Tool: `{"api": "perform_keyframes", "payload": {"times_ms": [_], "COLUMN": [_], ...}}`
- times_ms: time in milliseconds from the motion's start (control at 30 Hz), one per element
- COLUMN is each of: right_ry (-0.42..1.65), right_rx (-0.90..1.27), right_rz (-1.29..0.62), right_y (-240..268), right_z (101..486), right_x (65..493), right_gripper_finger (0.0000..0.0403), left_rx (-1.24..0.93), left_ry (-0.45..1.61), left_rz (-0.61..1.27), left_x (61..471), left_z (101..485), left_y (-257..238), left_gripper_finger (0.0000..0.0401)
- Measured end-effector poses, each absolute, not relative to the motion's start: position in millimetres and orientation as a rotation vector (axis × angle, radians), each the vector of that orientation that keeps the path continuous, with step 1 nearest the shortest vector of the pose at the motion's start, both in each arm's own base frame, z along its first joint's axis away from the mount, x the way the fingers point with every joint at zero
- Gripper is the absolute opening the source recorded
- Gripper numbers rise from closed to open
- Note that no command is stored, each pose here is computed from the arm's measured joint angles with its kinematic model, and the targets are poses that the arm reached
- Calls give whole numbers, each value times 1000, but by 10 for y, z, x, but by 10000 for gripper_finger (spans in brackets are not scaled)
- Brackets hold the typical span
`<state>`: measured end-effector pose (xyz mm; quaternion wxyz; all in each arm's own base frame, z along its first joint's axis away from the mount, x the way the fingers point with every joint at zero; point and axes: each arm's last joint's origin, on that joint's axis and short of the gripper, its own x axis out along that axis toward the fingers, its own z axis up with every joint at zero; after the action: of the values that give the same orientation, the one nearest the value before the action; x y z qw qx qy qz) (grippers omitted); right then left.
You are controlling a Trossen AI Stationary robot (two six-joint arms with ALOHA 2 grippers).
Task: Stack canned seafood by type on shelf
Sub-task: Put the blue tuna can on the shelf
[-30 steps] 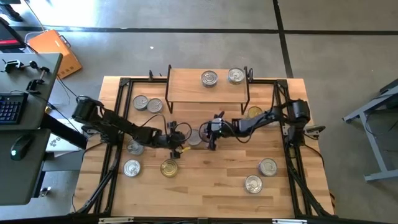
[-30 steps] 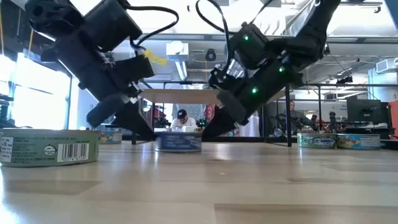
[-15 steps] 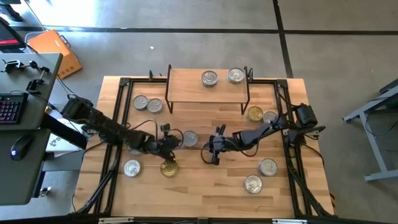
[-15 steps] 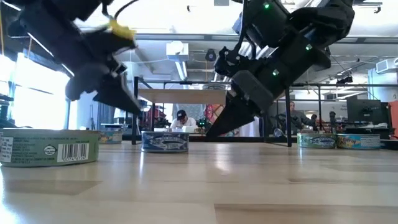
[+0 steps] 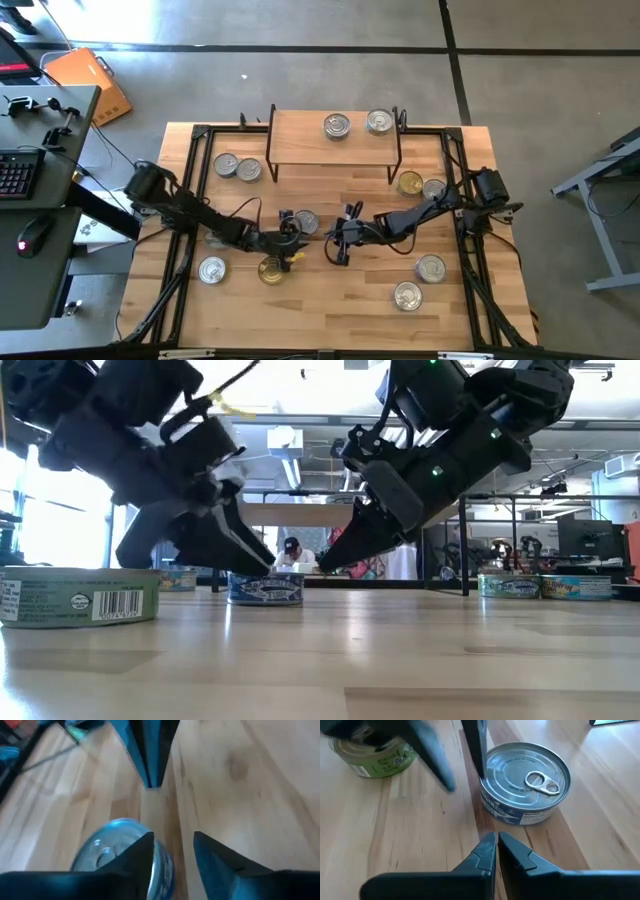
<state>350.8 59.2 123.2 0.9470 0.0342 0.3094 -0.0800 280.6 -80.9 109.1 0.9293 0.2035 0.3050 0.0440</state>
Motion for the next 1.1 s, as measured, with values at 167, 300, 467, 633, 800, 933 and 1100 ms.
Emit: {"api": "perform_keyframes", "payload": {"times_ms": [167,300,467,633,800,933,1100], "right_ry": [622,619,607,605,603,603,596], "right_rx": [74,75,77,85,79,78,80], "right_rz": [-163,-163,-166,-168,-167,-167,-166], "right_y": [593,593,589,589,587,587,588], "right_z": [1238,1240,1249,1250,1252,1252,1258], "right_x": [3512,3514,3521,3522,3524,3524,3528], "right_gripper_finger": [12,12,12,12,12,12,12], "left_rx": [446,460,481,446,437,429,450], "left_ry": [653,660,664,644,617,585,608], "left_rz": [143,163,160,172,150,146,21], "left_x": [2827,2824,2823,2747,2610,2567,2642], "left_z": [977,958,955,1107,1427,1583,1526], "left_y": [-790,-788,-783,-826,-846,-819,-728], "left_gripper_finger": [158,136,99,91,94,95,95]}}
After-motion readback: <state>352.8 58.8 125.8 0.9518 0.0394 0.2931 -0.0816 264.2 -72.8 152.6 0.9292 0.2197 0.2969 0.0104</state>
